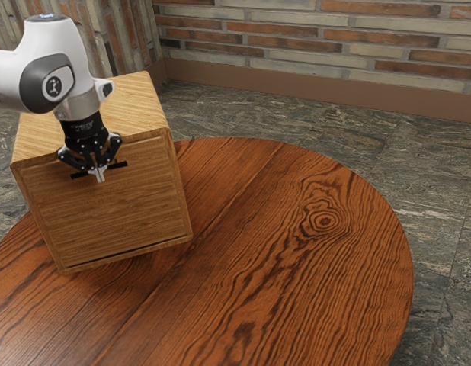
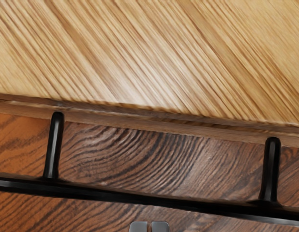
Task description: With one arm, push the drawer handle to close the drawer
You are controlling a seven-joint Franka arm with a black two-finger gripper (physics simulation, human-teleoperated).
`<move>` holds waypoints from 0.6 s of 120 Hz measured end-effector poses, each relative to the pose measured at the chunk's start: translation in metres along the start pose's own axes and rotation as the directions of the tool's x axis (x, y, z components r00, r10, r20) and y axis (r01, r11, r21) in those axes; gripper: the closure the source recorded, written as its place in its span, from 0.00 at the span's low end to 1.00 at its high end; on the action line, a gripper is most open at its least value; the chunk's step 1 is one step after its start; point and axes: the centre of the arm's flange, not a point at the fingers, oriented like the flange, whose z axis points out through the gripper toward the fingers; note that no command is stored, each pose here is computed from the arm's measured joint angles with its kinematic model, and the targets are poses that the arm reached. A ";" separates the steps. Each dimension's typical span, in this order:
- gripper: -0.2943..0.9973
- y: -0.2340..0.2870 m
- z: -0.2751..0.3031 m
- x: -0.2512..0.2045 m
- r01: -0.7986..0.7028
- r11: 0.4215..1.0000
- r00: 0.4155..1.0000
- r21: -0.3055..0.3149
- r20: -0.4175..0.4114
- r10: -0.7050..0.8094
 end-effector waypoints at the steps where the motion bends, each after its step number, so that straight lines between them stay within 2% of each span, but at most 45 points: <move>1: 0.84 0.000 0.000 0.000 -0.001 1.000 1.000 0.000 0.000 0.001; 13: 0.84 -0.003 0.002 -0.014 -0.017 1.000 1.000 -0.004 0.008 0.017; 29: 0.84 0.011 0.005 -0.095 -0.117 0.993 0.993 -0.029 0.026 0.118; 36: 0.75 0.035 -0.009 -0.147 -0.229 0.972 0.973 -0.055 0.007 0.230; 42: 0.66 0.059 -0.025 -0.196 -0.338 0.938 0.941 -0.076 -0.022 0.337; 49: 0.56 0.085 -0.060 -0.229 -0.431 0.895 0.902 -0.117 -0.059 0.427; 58: 0.46 0.114 -0.097 -0.241 -0.526 0.837 0.850 -0.151 -0.079 0.521; 72: 0.36 0.148 -0.116 -0.241 -0.679 0.717 0.733 -0.155 -0.091 0.674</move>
